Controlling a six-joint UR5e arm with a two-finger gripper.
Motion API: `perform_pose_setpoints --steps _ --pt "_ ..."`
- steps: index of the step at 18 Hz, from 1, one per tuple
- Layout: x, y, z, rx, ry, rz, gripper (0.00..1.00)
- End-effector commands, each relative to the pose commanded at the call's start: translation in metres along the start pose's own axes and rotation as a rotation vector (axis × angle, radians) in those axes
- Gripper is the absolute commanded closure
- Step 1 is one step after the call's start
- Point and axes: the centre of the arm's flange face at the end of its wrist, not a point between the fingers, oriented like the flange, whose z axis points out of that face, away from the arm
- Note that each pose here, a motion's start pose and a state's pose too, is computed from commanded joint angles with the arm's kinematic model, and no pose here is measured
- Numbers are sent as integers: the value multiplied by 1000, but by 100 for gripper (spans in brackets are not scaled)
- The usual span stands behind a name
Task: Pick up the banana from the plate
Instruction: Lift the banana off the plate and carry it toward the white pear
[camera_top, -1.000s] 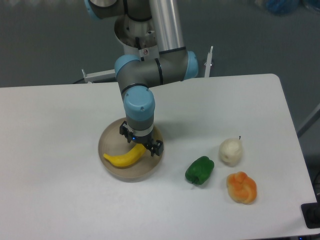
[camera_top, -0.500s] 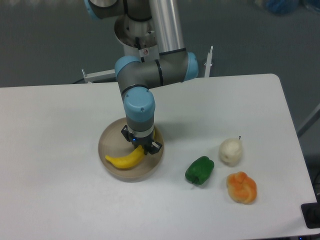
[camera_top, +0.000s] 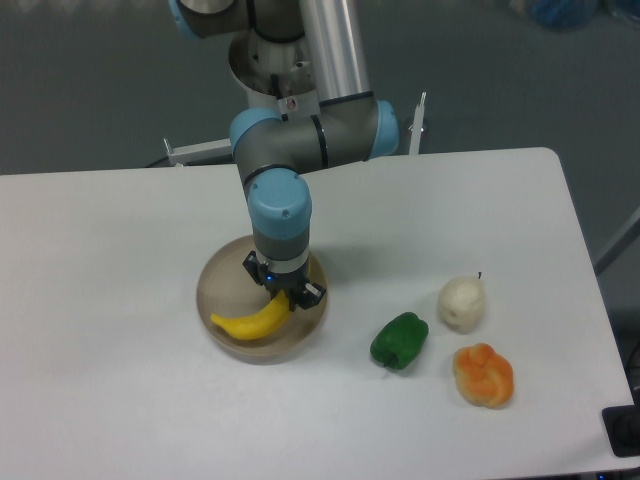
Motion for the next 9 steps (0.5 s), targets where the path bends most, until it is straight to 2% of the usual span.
perform_pose_setpoints --steps 5,9 --pt "-50 10 -49 44 -57 -58 68" --pt "-93 36 -65 31 -64 -12 68"
